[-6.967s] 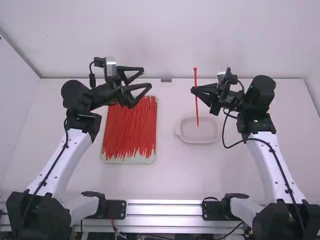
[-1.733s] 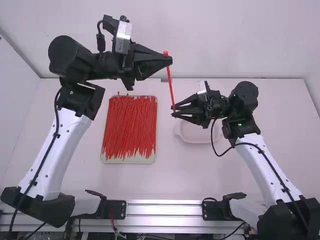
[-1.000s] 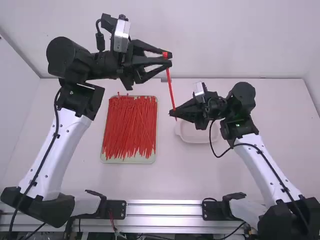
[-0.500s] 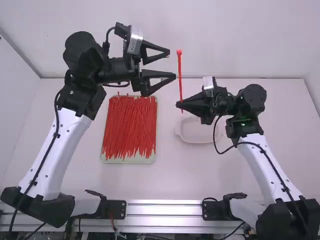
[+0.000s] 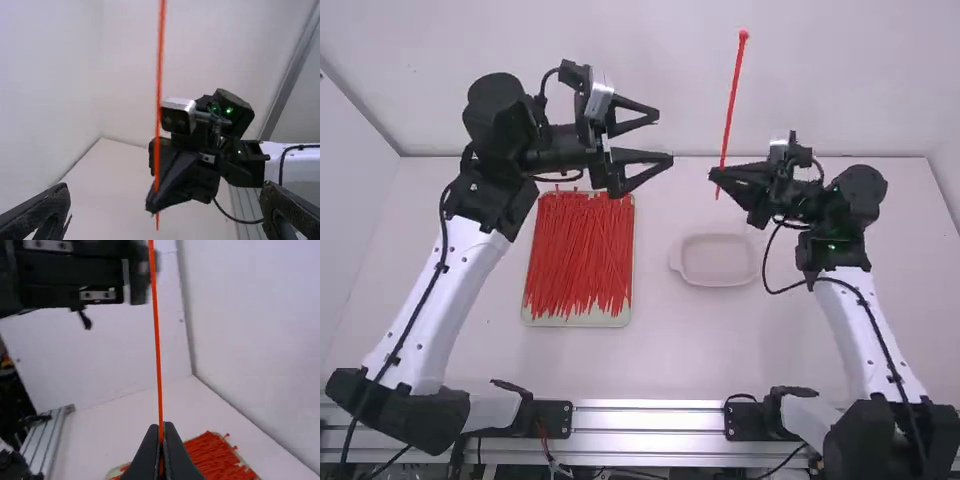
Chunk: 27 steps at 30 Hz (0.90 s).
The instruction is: Fasten the cable tie
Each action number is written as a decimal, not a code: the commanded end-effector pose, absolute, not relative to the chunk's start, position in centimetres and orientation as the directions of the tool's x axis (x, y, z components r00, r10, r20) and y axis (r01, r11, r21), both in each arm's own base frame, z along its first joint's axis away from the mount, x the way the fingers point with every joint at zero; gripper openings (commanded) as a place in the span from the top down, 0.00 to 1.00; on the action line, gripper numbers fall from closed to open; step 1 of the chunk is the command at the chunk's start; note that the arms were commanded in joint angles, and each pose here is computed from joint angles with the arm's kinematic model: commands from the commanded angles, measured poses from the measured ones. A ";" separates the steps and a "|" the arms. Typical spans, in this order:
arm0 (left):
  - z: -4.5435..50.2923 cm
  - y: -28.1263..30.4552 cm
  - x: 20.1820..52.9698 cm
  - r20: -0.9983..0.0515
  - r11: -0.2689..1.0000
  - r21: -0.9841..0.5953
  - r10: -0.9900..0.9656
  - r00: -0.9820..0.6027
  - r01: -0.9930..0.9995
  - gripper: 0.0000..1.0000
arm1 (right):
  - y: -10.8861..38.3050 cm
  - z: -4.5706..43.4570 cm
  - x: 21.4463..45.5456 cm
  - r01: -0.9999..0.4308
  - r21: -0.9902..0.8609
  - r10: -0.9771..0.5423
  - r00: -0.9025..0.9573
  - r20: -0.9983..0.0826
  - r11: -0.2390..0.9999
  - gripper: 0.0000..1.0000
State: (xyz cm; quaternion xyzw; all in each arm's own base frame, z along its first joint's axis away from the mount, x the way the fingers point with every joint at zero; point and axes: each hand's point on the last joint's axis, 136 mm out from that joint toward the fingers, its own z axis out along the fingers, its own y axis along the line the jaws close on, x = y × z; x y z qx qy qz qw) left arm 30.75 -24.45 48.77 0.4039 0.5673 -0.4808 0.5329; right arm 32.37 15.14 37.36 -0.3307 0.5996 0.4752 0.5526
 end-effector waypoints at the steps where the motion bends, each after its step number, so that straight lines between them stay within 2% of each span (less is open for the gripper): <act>1: 48.5 -24.4 30.8 -0.994 0.210 -0.109 -0.050 -0.100 0.972 0.01 | 13.3 38.8 34.5 -0.866 0.190 0.160 -0.129 -0.979 0.463 1.00; 5: 48.5 -24.4 30.8 -0.994 0.211 -0.108 -0.050 -0.099 0.971 0.01 | 10.2 36.2 38.1 -0.697 0.265 0.171 -0.203 -0.964 0.666 1.00; 7: 48.5 -24.4 30.8 -0.994 0.211 -0.107 -0.050 -0.099 0.972 0.01 | 9.1 35.0 39.1 -0.624 0.269 0.158 -0.228 -0.961 0.734 1.00; 10: 48.5 -24.4 30.9 -0.994 0.214 -0.107 -0.051 -0.099 0.971 0.01 | 8.3 34.2 39.9 -0.576 0.267 0.148 -0.246 -0.958 0.773 1.00; 21: 48.7 -24.3 31.2 -0.994 0.234 -0.105 -0.059 -0.094 0.967 0.01 | 2.5 27.8 45.4 -0.248 0.287 0.159 -0.434 -0.887 0.925 1.00; 24: 48.7 -24.3 31.2 -0.994 0.233 -0.105 -0.058 -0.094 0.967 0.01 | -0.2 25.5 46.7 -0.048 0.211 0.162 -0.482 -0.861 0.976 1.00; 25: 48.7 -24.3 31.2 -0.994 0.234 -0.105 -0.058 -0.094 0.967 0.01 | -0.5 25.3 46.7 -0.027 0.201 0.164 -0.484 -0.860 0.979 1.00; 27: 48.7 -24.3 31.2 -0.994 0.235 -0.105 -0.059 -0.094 0.966 0.01 | -2.3 24.4 46.7 0.107 0.116 0.154 -0.505 -0.849 0.987 1.00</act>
